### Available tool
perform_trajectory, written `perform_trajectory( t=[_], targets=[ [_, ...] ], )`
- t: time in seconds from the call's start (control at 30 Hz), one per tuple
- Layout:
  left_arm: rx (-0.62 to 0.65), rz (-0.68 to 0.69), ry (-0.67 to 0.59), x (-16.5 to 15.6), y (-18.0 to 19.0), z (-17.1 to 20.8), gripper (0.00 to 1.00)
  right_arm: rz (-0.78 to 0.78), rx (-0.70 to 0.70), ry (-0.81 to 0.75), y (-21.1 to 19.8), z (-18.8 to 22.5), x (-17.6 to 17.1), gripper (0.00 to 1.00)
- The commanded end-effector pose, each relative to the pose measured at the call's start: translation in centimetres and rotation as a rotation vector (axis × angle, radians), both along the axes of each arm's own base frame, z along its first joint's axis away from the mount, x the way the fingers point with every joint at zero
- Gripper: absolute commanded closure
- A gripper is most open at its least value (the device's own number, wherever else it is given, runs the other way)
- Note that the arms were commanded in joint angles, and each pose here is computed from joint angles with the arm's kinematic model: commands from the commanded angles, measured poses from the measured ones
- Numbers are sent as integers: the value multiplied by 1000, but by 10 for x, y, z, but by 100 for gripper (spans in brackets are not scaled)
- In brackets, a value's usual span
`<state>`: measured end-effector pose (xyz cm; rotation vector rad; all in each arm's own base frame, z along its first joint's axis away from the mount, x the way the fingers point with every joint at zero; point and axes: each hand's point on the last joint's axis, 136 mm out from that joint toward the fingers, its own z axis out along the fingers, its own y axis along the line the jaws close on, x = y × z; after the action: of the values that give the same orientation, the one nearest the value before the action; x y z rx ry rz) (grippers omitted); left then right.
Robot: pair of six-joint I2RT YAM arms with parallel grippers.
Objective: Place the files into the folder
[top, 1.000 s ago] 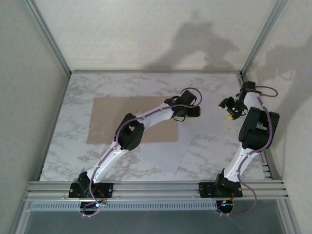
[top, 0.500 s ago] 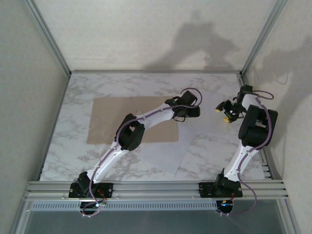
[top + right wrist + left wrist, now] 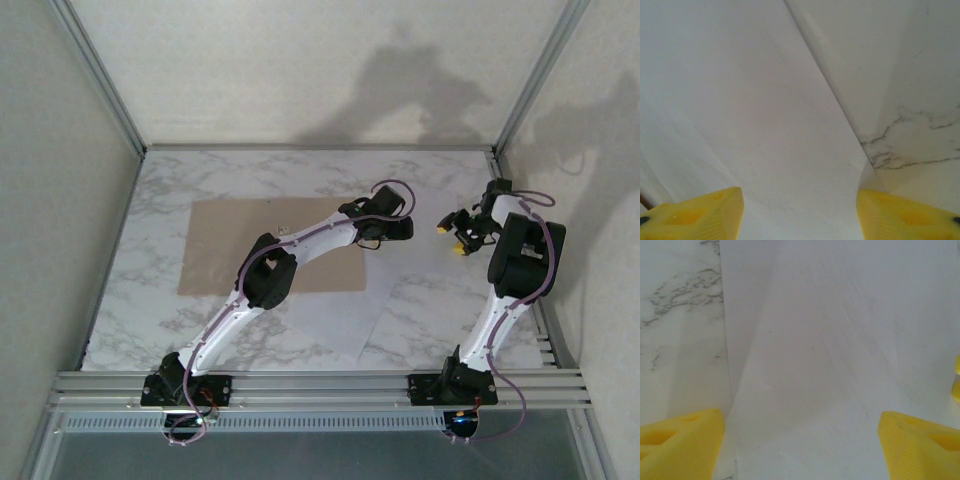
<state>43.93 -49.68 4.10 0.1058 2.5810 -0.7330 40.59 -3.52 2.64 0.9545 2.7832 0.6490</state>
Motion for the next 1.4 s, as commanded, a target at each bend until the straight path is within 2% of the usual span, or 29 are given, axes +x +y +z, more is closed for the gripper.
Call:
perform_trajectory(
  t=[0.0,0.57,0.87,1.07,1.37],
  targets=[
    [28,-11,90,-17,-1,-30,17,-3,54,72,17,-19,-14,38],
    [17,-3,124,-17,4,-34,9,-40,195,54,44,-22,-12,38],
    [-46,-6,162,-19,-4,-33,7,-53,245,45,54,-21,-11,38],
    [-48,3,168,-19,-3,-33,8,-67,282,38,60,-18,-9,38],
    [-70,10,183,-19,-5,-33,16,-64,317,31,72,-13,-7,38]
  ],
)
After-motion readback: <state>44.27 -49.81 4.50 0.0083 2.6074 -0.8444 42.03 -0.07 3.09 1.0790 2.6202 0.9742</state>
